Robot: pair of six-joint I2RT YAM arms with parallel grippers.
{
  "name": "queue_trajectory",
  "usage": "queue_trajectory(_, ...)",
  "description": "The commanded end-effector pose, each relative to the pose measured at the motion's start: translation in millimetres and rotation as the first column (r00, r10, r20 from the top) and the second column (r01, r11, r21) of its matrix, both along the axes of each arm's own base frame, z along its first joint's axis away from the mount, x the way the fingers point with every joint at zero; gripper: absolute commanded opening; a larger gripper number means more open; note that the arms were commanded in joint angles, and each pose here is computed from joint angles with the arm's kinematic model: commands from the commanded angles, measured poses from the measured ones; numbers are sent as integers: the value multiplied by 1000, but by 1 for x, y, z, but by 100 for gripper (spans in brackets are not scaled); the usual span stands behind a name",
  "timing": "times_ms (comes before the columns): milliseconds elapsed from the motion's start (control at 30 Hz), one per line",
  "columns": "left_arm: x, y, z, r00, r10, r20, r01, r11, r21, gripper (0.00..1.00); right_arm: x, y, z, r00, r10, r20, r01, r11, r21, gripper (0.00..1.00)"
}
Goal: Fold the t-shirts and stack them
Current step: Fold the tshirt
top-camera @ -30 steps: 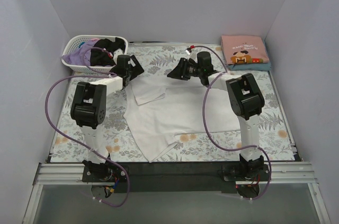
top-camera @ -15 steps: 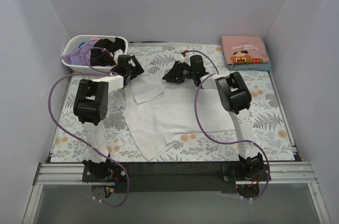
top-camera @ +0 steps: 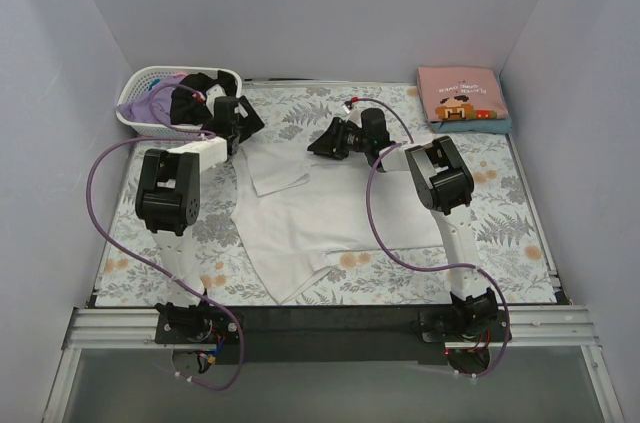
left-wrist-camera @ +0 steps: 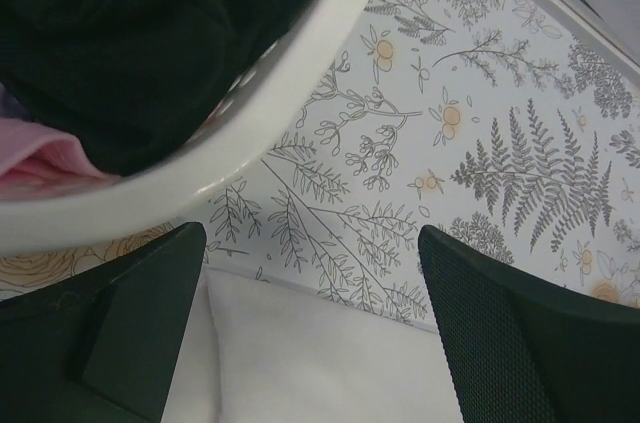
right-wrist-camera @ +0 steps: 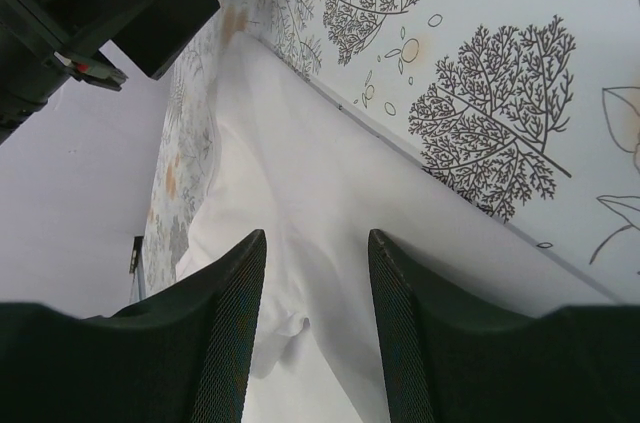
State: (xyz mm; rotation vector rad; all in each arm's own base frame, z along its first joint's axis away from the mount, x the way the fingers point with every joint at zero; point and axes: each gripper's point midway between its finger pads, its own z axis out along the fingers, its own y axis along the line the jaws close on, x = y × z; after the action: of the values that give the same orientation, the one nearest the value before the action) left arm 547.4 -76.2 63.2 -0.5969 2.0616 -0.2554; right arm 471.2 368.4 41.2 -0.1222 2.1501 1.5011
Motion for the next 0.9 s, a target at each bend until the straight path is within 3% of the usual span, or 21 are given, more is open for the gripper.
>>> queue_trajectory(0, 19, -1, 57, 990, -15, 138, 15, 1000, 0, 87, -10, -14, -47, 994, -29, -105, 21, 997, -78, 53)
queue_trajectory(233, 16, -15, 117, 965, -81, 249, 93, 995, -36, 87, -3, -10, -32, 997, -20, -77, 15, 998, -58, 53)
queue_trajectory(433, -21, -29, 153, 962, -111, 248, 143, 983, -116, 87, -2, -10, 6, 1000, -13, -21, 13, 999, -32, 53)
queue_trajectory(667, -85, -65, 110, 968, -225, 111, 245, 943, -224, 86, -15, -13, 71, 998, -4, 63, 4, 1000, 10, 54)
queue_trajectory(867, -117, -83, 50, 964, -262, -44, 237, 924, -299, 74, -46, 10, 97, 994, 79, 70, -82, 996, 46, 53)
